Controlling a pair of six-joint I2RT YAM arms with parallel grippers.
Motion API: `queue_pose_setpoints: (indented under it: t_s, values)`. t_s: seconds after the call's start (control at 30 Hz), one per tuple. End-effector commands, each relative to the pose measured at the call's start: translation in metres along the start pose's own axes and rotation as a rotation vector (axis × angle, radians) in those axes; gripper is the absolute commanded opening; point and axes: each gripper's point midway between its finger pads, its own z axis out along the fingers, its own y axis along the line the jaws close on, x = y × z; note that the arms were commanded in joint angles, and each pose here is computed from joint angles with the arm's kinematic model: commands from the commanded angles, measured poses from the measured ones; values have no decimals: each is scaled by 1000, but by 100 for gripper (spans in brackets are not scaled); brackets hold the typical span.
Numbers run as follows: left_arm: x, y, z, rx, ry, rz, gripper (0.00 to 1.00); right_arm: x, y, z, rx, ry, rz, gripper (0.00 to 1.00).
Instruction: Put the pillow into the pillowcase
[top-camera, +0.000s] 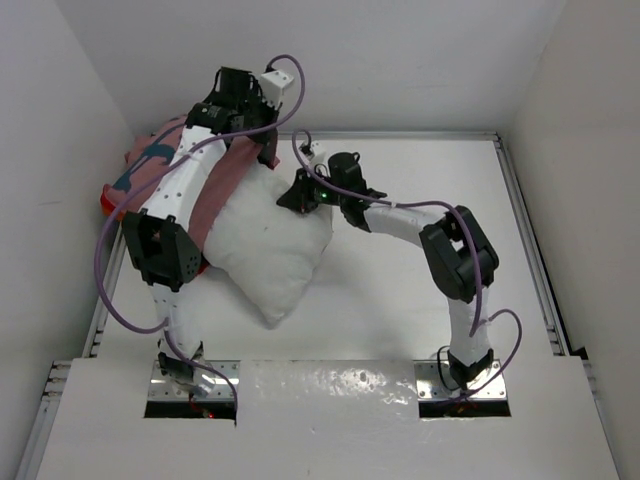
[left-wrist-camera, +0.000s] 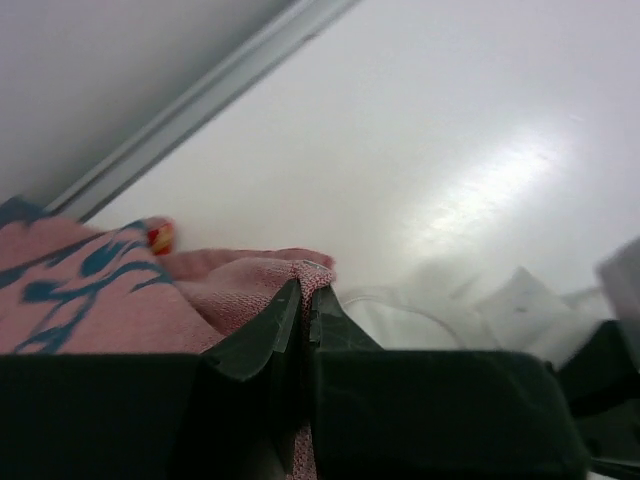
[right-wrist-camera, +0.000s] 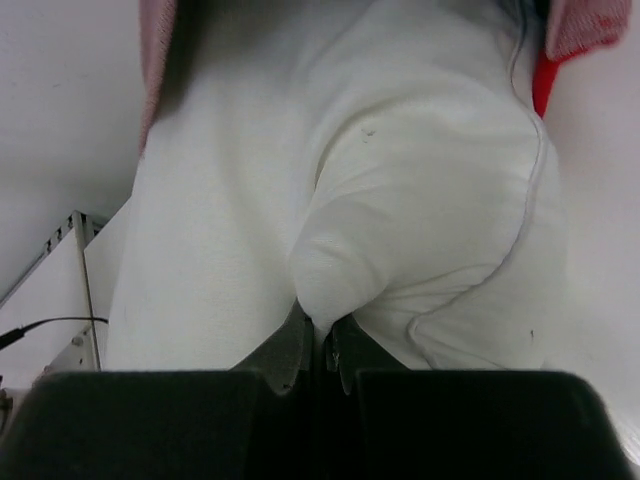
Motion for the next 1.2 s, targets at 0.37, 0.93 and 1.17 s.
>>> queue_pose_setpoints:
  t_s: [0.37,0.93,1.17]
  values:
    - [-44,-234,-147,934,-260,449,0,-179,81,-74,51,-840,-92,0]
    - [10,-285,-144,1191,-127,308,20,-10,-57,-110,756,-585,119,40]
    - [69,-210,-94,901,79,329,55,29,41,-98,346,-114,-114,91]
